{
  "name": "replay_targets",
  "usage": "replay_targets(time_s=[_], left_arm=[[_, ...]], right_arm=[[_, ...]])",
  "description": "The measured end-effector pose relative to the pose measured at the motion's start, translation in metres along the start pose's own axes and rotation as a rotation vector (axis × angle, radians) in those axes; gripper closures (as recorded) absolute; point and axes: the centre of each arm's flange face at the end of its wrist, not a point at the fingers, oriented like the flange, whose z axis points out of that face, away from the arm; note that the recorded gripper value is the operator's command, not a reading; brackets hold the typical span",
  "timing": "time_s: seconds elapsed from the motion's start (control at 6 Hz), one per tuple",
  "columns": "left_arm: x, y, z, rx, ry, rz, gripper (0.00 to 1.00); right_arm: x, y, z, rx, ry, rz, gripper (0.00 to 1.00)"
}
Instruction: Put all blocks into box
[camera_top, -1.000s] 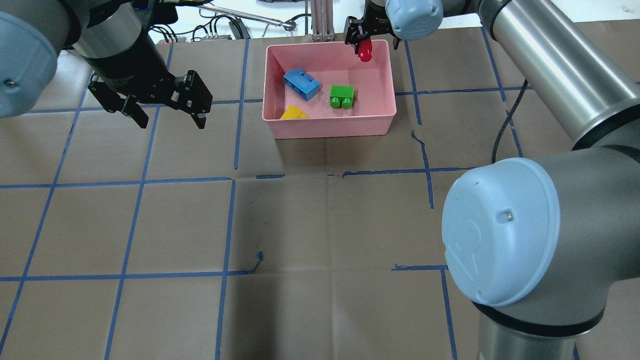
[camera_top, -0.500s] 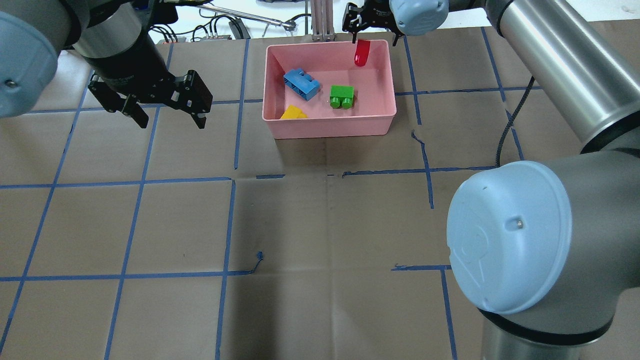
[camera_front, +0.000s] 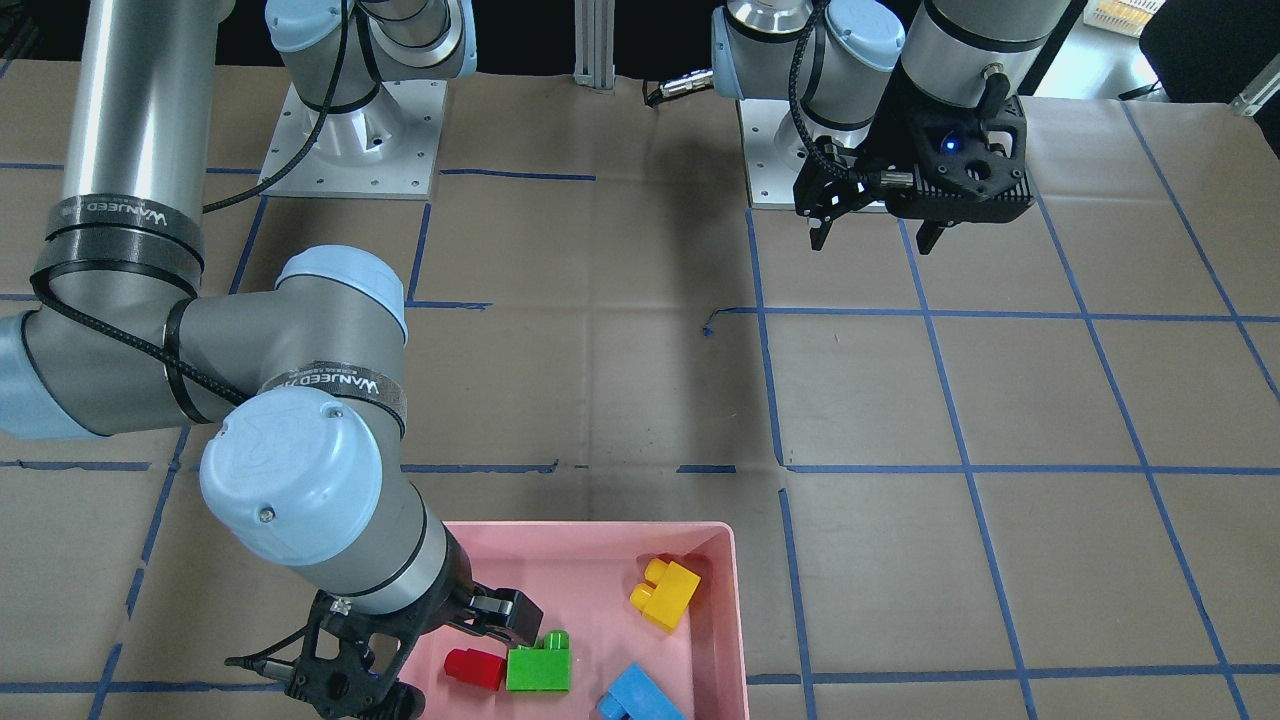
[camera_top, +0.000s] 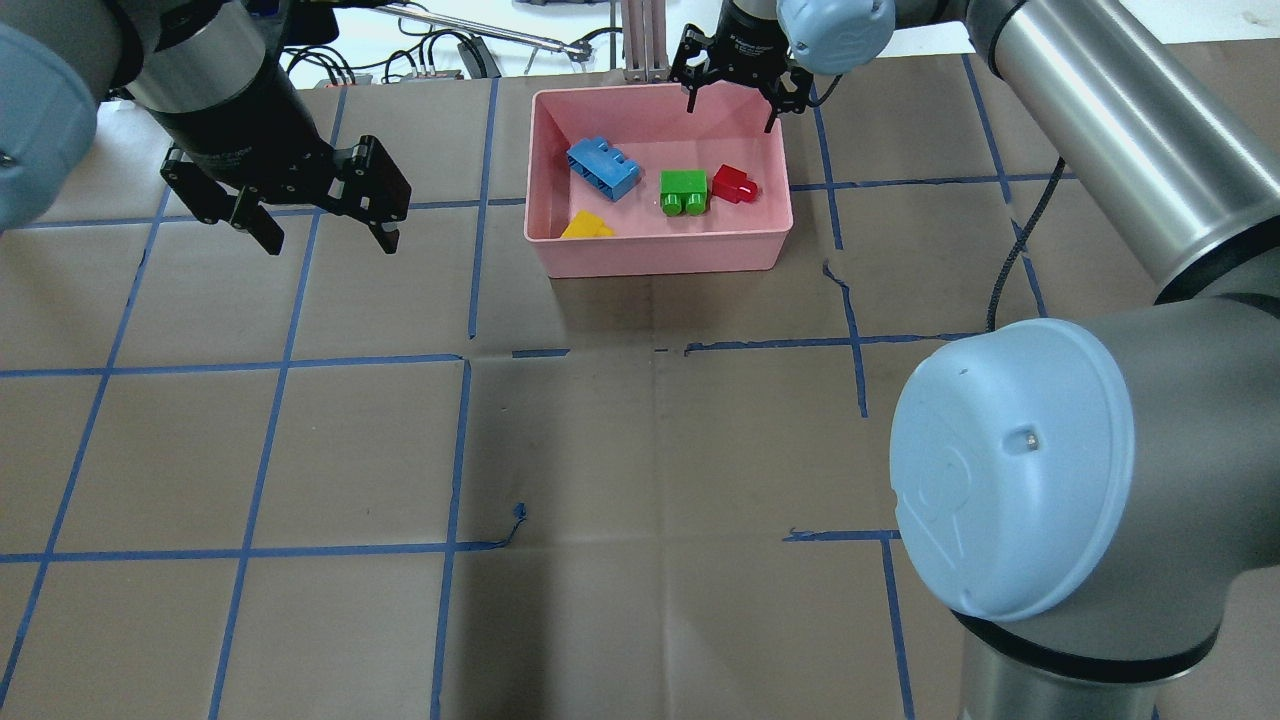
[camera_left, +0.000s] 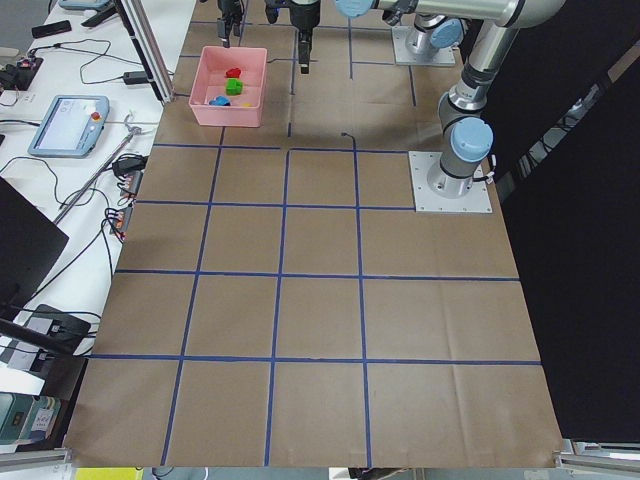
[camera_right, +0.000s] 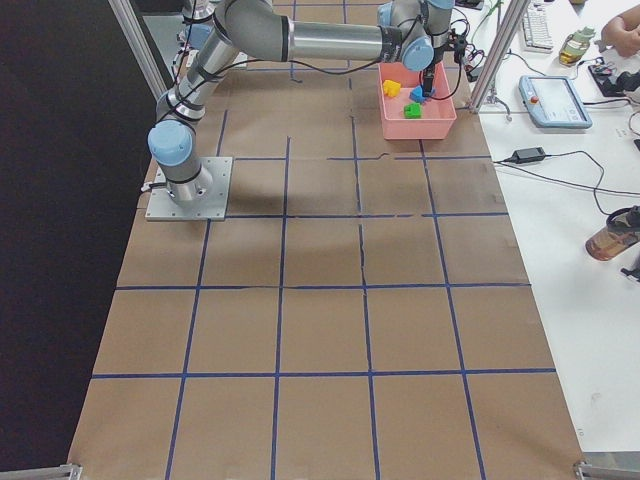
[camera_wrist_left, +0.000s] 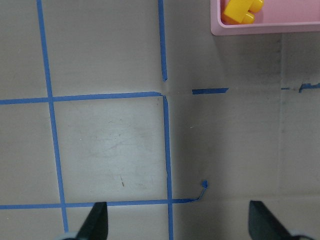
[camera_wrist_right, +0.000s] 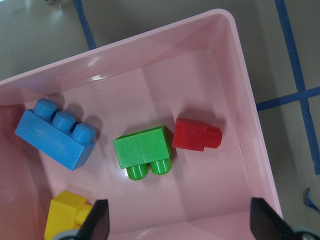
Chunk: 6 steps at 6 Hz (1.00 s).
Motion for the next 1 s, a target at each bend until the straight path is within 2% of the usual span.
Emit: replay_targets(time_s=[0.17, 0.5, 0.83, 1.0], left_arm=[[-0.001, 0.000, 0.000, 0.000, 0.000, -0.001, 0.01], [-0.001, -0.001, 0.000, 0.001, 0.000, -0.001, 0.01], [0.000, -0.001, 0.001, -0.001, 0.000, -0.001, 0.01], [0.000, -0.001, 0.001, -0.001, 0.000, -0.001, 0.01]], right_arm=[[0.006, 0.002, -0.011, -0.012, 0.008, -0.004, 0.00], [0.043, 0.016, -0.073, -0.064, 0.061, -0.090, 0.01], [0.090, 0.058, -0.128, -0.096, 0.161, -0.177, 0.01], [0.108, 0.094, -0.148, -0.104, 0.198, -0.202, 0.00]])
